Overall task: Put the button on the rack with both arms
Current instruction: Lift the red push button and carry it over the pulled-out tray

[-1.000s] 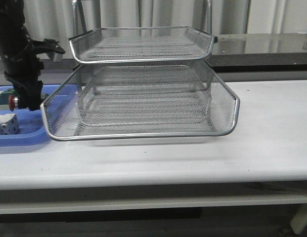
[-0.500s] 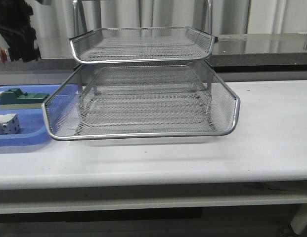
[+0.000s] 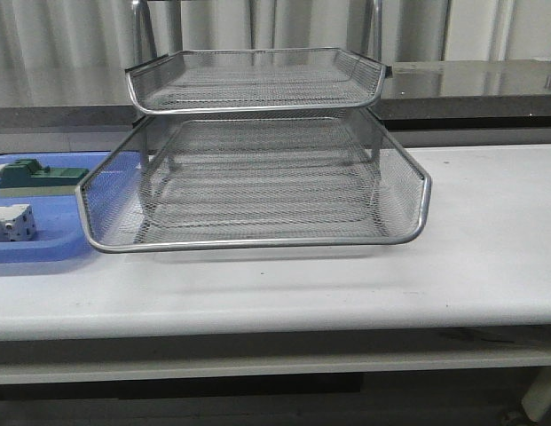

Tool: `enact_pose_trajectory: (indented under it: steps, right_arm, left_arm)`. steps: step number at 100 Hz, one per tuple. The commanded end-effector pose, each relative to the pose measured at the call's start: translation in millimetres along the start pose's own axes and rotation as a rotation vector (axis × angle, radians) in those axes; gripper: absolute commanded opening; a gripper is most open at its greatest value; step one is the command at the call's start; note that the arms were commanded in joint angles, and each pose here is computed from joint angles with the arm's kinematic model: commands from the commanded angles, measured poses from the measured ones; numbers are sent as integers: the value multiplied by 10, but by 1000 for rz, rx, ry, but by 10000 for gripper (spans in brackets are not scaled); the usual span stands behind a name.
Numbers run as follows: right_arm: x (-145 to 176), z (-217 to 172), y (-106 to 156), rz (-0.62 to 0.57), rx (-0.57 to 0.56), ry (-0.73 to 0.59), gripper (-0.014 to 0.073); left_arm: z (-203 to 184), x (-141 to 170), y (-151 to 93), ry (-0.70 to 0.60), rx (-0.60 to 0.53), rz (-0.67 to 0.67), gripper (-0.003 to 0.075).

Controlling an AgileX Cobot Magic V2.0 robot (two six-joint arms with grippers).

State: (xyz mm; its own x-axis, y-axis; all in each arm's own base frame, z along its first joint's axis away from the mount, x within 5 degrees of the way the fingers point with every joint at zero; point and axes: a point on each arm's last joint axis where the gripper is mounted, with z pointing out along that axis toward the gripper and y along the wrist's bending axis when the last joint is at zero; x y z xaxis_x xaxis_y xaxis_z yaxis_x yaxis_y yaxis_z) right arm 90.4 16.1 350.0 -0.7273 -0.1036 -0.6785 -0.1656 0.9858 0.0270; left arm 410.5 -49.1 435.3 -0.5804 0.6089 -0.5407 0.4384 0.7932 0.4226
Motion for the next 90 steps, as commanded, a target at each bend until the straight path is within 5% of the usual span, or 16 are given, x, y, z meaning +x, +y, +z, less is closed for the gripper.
enact_pose_trajectory:
  steps: [1,45,90]
  right_arm:
    - [-111,-81,-8,-6,11,-89,-67]
    - [-111,-81,-8,-6,11,-89,-67]
    - [-111,-81,-8,-6,11,-89,-67]
  left_arm:
    - [-584,-47,-90,-97,-19,2,-20]
    - [-902,-30,-1153,-132,299,167,-20]
    - [-216,-191,-2122,18,481,350,-20]
